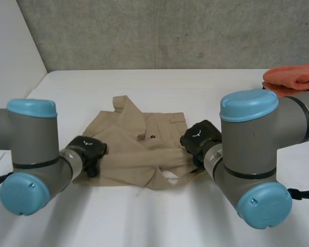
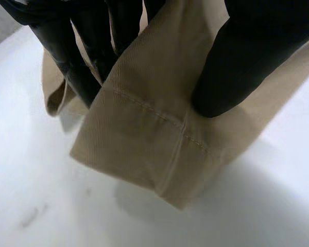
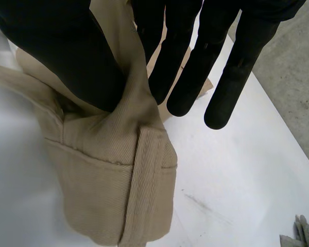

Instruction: Fold the laundry.

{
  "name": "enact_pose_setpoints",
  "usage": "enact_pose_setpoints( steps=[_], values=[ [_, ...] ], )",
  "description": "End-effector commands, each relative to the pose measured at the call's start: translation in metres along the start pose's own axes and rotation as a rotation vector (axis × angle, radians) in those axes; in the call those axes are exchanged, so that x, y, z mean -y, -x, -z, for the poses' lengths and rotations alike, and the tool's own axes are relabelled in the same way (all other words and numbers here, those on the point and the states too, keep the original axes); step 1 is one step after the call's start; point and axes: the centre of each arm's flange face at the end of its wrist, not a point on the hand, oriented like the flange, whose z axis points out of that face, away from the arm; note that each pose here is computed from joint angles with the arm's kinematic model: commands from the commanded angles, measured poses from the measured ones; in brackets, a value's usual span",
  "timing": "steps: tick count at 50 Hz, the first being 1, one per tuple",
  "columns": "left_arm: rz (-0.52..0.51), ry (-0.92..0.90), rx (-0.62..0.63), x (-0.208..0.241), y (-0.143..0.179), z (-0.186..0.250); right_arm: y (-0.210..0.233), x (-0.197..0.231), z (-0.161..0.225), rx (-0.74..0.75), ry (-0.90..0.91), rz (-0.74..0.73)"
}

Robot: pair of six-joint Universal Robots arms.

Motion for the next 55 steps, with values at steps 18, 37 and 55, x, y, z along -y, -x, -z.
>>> enact_pose_setpoints(
  steps=[18,37,55],
  values=[
    [0.045,-1.404,0.622,0.296,0.147,0.121,-0.175,0.17,0.004,-0.893,-1.099,0.047],
    [-0.015,-0.748,0.33,0.145,0.068,-0.025,-0.075,0.038,-0.065,-0.324,-0.419,0.094],
    [-0.059,-0.557,0.16,0.115,0.045,0.05,-0.079,0.027,0.0,-0.198,-0.216,0.13]
  ],
)
